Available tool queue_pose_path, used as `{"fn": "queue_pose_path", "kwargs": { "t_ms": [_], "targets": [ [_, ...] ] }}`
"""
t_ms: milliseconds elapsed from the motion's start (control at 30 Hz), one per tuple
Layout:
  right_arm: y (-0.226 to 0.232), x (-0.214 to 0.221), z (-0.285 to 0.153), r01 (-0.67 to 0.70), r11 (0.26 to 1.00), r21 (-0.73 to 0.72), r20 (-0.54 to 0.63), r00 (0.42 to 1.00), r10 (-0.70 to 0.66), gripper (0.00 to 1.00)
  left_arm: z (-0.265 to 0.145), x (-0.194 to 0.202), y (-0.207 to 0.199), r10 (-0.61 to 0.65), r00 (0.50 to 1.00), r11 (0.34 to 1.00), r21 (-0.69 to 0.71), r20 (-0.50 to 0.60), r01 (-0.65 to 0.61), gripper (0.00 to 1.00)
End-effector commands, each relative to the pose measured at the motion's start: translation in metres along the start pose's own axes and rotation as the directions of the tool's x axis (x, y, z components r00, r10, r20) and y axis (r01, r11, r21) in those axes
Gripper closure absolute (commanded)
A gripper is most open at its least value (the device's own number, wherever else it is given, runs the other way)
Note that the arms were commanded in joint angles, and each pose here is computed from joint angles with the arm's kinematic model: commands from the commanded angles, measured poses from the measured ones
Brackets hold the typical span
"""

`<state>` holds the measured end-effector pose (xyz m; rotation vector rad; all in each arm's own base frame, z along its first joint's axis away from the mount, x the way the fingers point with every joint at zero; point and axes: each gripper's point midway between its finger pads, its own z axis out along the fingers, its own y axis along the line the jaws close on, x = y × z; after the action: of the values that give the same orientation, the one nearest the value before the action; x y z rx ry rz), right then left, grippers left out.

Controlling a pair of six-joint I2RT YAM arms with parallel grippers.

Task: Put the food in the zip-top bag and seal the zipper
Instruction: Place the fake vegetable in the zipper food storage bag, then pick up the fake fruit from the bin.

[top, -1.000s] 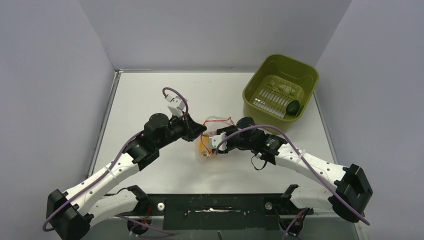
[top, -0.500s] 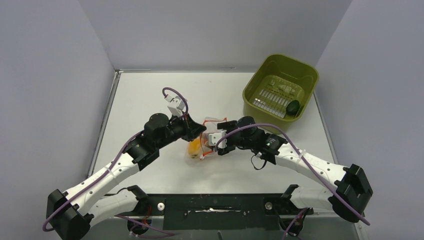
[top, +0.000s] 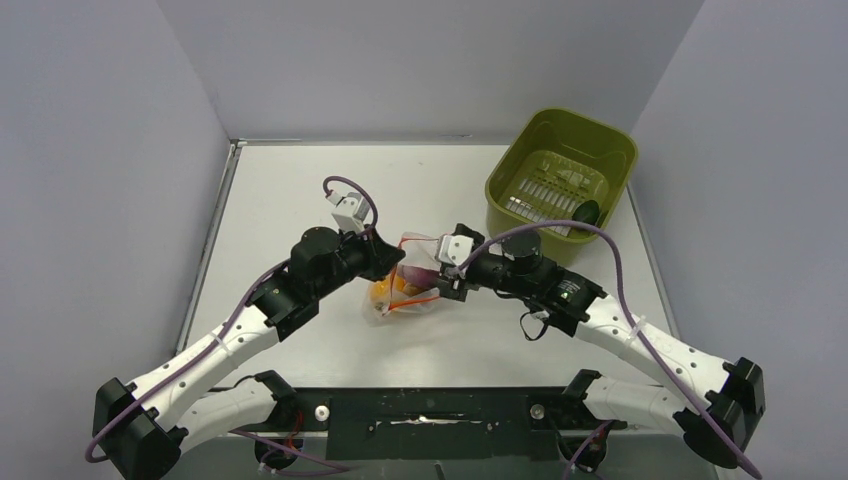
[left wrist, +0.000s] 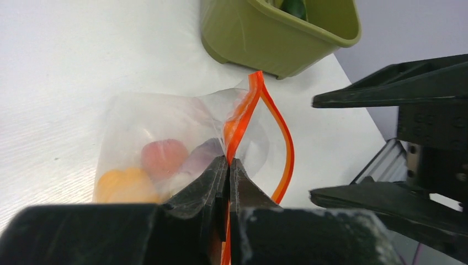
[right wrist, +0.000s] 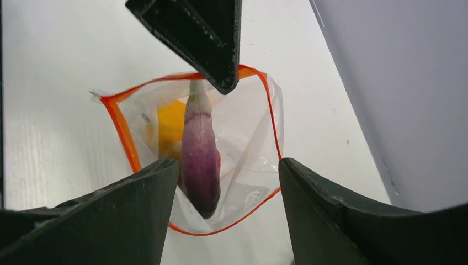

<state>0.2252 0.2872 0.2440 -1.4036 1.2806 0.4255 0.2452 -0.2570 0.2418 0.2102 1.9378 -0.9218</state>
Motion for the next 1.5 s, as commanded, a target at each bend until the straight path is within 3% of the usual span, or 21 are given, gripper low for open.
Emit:
{"fn": "queue_pose_path", "kwargs": {
  "t_ms": [0, 200, 300, 533, 767, 1067, 1300, 1467],
  "targets": [
    [-0.024, -0.058, -0.012, -0.285, 0.956, 0.070, 0.182, 0.946, 0.269, 0.33, -0.001, -0.028, 0.006, 0.045, 0.995, 0.997, -0.064, 0.089, -0.040, 1.00],
    [-0.049, -0.063, -0.022, -0.557, 0.808, 0.190, 0.138, 0.830, 0.540, 0.33, 0.002, -0.011, 0.009, 0.069, 0.996, 0.997, -0.040, 0.049, -0.067, 1.00],
    [-0.067, -0.051, -0.032, -0.596, 0.739, 0.316, 0.110, 0.796, 0.595, 0.33, 0.001, -0.002, 0.010, 0.122, 0.992, 0.993, -0.013, 0.029, -0.121, 1.00],
    [-0.118, 0.011, -0.064, -0.665, 0.471, 0.580, 0.125, 0.644, 0.755, 0.34, 0.010, 0.021, 0.012, 0.124, 0.992, 0.992, 0.035, -0.023, -0.124, 1.00],
    [-0.147, 0.061, -0.078, -0.626, 0.326, 0.709, 0.164, 0.596, 0.786, 0.33, 0.010, 0.020, 0.025, 0.169, 0.984, 0.984, -0.040, -0.050, -0.171, 1.00],
    [-0.209, 0.124, -0.068, -0.586, 0.172, 0.792, 0.231, 0.547, 0.805, 0.35, 0.001, -0.048, 0.034, 0.179, 0.978, 0.961, -0.234, 0.108, -0.149, 1.00],
    [-0.258, 0.140, -0.060, -0.656, 0.057, 0.753, 0.368, 0.491, 0.790, 0.36, 0.002, -0.060, 0.045, 0.097, 0.983, 0.947, -0.319, 0.154, -0.044, 1.00],
    [-0.272, 0.156, -0.053, -0.697, -0.057, 0.714, 0.450, 0.395, 0.801, 0.35, -0.003, -0.061, 0.053, 0.102, 0.983, 0.932, -0.361, 0.152, -0.041, 1.00]
  ]
}}
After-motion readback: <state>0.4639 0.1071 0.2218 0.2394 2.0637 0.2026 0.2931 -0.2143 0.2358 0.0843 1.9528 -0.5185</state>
